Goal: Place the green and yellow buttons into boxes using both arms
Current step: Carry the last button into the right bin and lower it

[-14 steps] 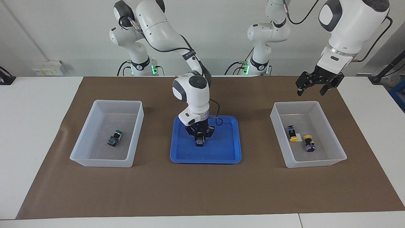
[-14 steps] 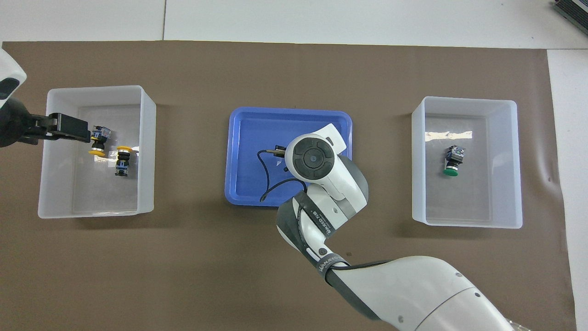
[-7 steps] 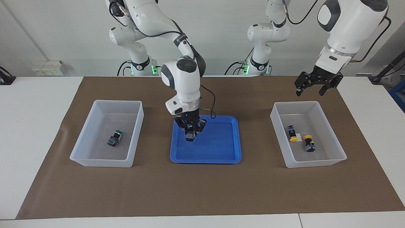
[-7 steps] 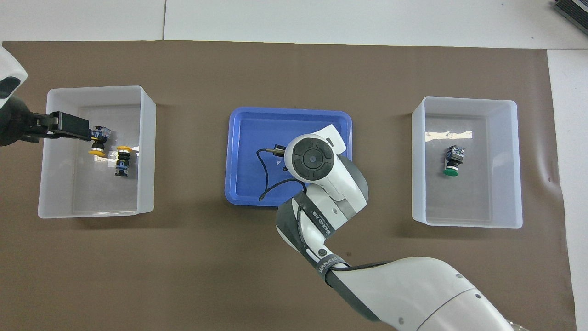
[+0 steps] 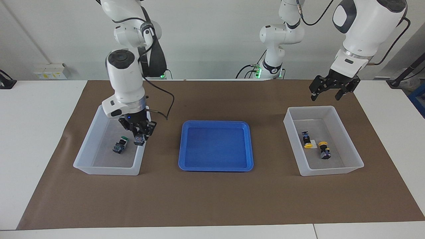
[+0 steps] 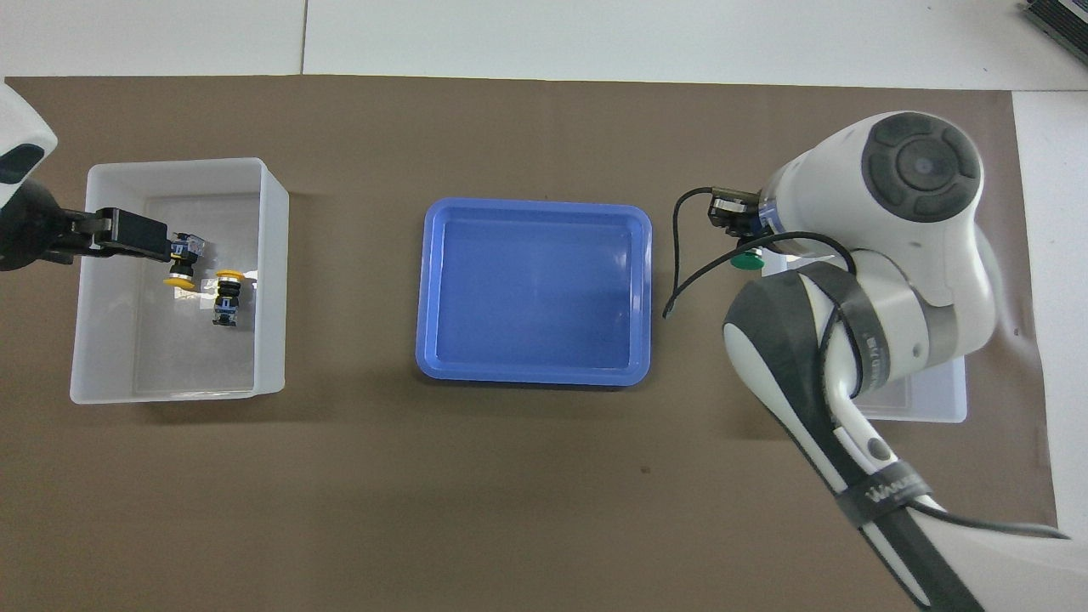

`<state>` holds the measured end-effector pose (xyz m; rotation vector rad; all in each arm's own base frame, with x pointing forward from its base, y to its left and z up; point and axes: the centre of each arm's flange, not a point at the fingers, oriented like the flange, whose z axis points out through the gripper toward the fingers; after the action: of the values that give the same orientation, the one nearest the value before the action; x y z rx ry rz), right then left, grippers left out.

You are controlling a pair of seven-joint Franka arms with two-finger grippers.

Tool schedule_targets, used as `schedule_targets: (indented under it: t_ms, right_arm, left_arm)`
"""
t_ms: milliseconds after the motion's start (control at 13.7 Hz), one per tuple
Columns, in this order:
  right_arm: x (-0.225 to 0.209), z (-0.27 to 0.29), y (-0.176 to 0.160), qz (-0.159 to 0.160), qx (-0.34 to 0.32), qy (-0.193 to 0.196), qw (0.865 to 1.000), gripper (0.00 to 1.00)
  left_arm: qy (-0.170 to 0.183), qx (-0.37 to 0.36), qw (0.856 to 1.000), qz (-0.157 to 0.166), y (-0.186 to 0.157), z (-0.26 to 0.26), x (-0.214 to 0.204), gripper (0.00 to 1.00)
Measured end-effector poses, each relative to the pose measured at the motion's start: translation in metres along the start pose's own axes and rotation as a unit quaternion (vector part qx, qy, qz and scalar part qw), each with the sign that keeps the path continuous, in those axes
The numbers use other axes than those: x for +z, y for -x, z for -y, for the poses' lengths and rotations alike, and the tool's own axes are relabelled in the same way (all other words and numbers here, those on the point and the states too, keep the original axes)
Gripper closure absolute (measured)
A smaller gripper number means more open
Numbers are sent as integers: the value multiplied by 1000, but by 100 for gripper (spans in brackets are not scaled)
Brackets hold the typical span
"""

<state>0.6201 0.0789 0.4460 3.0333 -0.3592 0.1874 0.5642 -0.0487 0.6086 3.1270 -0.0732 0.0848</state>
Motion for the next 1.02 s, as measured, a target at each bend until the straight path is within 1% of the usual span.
schedule_targets:
  t_ms: [146, 220, 366, 512, 659, 805, 1024]
  right_arm:
    - [25, -41, -1, 9, -22, 4, 1000, 58]
    - [37, -56, 4, 7, -34, 3, 999, 58]
    - [61, -73, 23, 3, -44, -12, 999, 58]
    - [83, -75, 45, 9, -41, -24, 999, 58]
    - [98, -74, 61, 3, -43, -32, 999, 58]
    - [108, -75, 70, -4, -52, -35, 998, 58]
    - [113, -82, 72, -2, -59, -34, 998, 58]
  left_arm:
    - [-1, 0, 1000, 15, 3, 0, 3, 0]
    - [-1, 0, 1000, 23, 6, 0, 4, 0]
    - [-1, 0, 1000, 28, 7, 0, 4, 0]
    - [-1, 0, 999, 32, 9, 0, 4, 0]
    - [-2, 0, 999, 32, 9, 0, 4, 0]
    - [-2, 0, 999, 33, 9, 0, 4, 0]
    - [-2, 0, 999, 33, 9, 0, 4, 0]
